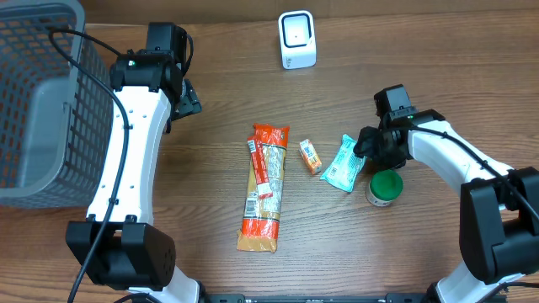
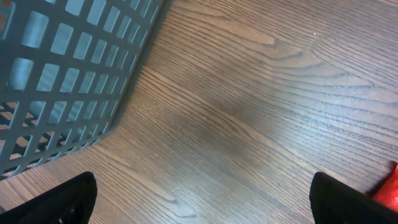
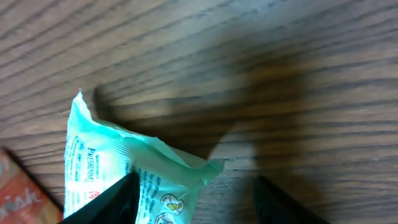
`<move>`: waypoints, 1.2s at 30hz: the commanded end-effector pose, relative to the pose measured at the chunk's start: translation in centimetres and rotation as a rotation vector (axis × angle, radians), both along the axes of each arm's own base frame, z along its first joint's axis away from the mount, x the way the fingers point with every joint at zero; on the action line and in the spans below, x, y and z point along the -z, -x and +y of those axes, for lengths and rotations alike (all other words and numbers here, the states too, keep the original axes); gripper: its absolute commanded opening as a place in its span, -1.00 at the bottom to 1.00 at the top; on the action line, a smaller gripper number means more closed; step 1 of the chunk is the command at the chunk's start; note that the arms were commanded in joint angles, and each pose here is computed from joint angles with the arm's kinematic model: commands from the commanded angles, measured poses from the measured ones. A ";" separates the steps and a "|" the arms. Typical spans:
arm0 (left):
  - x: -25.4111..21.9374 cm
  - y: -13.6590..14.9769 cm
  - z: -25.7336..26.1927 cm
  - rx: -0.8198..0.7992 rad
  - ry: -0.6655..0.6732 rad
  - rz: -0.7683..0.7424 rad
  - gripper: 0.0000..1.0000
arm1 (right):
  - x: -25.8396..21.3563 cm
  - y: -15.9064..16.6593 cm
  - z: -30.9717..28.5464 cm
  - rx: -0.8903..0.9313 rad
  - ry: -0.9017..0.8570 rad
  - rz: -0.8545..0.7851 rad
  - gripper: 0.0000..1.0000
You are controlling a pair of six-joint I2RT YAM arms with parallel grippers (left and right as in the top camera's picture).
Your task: Scan the item barcode
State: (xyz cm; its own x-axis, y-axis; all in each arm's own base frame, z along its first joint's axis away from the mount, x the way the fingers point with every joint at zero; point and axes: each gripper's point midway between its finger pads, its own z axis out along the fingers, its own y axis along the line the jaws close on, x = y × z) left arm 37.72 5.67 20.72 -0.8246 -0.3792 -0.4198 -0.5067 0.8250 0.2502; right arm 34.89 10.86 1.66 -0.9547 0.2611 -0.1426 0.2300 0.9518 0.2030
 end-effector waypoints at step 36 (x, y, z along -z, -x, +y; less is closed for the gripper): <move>-0.6 -0.2 -0.3 0.005 0.003 -0.021 1.00 | -0.7 -0.1 -0.2 0.005 0.009 -0.029 0.32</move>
